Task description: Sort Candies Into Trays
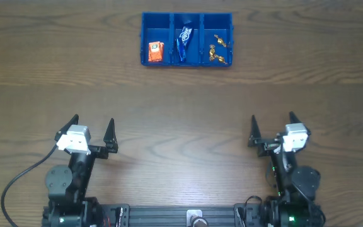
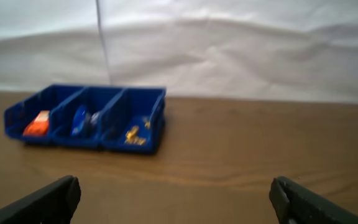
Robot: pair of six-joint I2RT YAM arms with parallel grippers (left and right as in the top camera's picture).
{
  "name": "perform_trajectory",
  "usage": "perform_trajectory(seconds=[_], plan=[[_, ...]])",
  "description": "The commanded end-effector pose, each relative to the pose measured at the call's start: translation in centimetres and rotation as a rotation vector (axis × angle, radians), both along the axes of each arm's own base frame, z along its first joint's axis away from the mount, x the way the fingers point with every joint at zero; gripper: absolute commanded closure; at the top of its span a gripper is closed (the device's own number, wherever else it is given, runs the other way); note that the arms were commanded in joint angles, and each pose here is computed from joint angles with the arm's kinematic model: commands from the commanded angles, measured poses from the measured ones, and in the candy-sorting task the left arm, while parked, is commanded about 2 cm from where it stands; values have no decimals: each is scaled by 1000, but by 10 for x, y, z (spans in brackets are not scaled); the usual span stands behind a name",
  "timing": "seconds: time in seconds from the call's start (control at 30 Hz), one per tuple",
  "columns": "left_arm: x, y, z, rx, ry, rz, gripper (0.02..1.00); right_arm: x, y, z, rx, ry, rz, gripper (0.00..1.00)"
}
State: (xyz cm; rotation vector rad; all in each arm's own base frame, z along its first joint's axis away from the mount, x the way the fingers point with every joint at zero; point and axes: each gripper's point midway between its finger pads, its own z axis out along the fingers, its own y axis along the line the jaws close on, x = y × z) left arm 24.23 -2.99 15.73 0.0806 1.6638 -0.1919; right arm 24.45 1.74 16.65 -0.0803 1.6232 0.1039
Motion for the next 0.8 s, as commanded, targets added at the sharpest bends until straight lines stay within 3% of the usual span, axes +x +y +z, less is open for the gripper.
perform_trajectory(seconds=[0.03,0.8], plan=[[-1,-2,-16,13,43,-15,20,0,6,-7,-12,12,19,3],[-1,-2,-16,12,44,-16,20,0,3,-7,-13,11,5,3]])
